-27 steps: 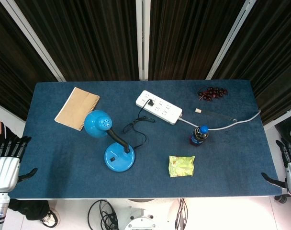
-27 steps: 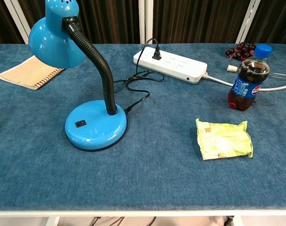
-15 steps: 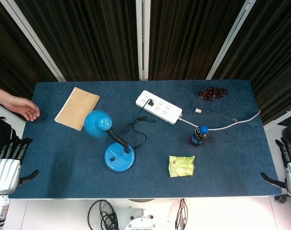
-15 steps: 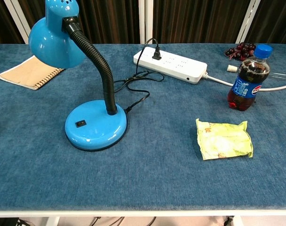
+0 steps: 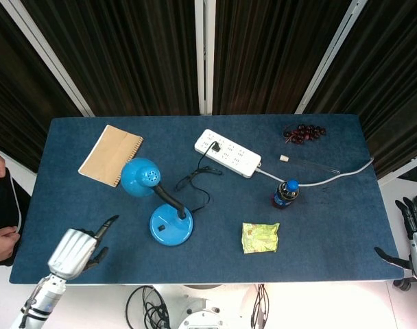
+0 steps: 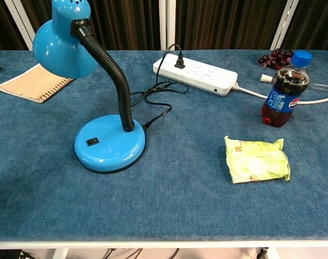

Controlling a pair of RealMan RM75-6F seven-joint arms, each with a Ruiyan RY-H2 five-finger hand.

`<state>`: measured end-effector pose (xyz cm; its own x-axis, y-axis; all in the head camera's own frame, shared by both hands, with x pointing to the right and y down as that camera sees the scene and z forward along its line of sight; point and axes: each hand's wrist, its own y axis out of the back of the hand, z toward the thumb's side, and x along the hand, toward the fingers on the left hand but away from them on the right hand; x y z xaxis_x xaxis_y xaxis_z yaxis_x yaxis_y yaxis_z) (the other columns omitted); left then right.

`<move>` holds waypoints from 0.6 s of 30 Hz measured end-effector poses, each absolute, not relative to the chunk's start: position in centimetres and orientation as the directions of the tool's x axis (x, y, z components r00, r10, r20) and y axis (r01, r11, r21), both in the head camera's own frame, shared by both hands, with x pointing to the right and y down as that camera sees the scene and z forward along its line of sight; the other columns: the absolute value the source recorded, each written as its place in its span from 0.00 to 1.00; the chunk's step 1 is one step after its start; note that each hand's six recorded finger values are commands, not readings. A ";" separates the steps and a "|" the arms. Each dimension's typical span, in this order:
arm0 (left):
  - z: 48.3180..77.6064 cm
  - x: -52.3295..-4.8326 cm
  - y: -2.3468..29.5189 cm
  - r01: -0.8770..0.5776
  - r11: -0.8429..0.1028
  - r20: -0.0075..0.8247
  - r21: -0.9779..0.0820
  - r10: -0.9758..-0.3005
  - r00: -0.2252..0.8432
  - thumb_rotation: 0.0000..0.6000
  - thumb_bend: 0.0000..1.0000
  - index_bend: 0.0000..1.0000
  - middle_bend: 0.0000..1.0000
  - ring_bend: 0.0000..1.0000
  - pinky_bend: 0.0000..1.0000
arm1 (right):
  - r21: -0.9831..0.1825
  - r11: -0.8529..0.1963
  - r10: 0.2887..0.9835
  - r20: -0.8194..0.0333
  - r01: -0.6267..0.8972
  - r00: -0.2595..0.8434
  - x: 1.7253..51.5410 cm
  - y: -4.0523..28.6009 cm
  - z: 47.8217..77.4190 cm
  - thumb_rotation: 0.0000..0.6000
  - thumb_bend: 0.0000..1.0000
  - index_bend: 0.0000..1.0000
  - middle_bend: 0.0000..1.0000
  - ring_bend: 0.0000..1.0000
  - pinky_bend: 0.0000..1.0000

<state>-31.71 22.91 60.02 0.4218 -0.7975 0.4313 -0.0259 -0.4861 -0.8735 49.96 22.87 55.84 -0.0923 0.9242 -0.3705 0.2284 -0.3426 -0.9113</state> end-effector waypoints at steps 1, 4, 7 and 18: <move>60.4 -31.1 23.0 -0.017 -0.498 0.442 -0.867 -0.784 0.436 1.00 0.38 0.11 0.83 0.78 0.83 | -0.911 -0.343 0.924 -0.371 0.230 -0.093 50.0 22.9 55.8 1.00 0.04 0.00 0.00 0.00 0.00; 61.6 -29.2 23.4 0.017 -0.542 0.484 -0.840 -0.735 0.476 1.00 0.38 0.11 0.83 0.78 0.83 | -0.910 -0.343 0.923 -0.373 0.235 -0.096 50.2 22.8 55.9 1.00 0.04 0.00 0.00 0.00 0.00; 63.2 -27.6 23.7 0.052 -0.589 0.533 -0.806 -0.685 0.497 1.00 0.40 0.11 0.83 0.78 0.83 | -0.909 -0.344 0.922 -0.375 0.237 -0.097 50.3 22.8 55.9 1.00 0.04 0.00 0.00 0.00 0.00; 67.1 -24.3 23.5 0.127 -0.667 0.628 -0.734 -0.595 0.502 1.00 0.41 0.11 0.83 0.78 0.83 | -0.905 -0.347 0.918 -0.381 0.247 -0.105 50.8 22.7 56.1 1.00 0.05 0.00 0.00 0.00 0.00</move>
<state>-24.28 23.47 67.12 0.5021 -0.5949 0.6277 0.1270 -0.6672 -0.7339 50.83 22.74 56.11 -0.1051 0.9185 -0.3812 0.2474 -0.3471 -0.9046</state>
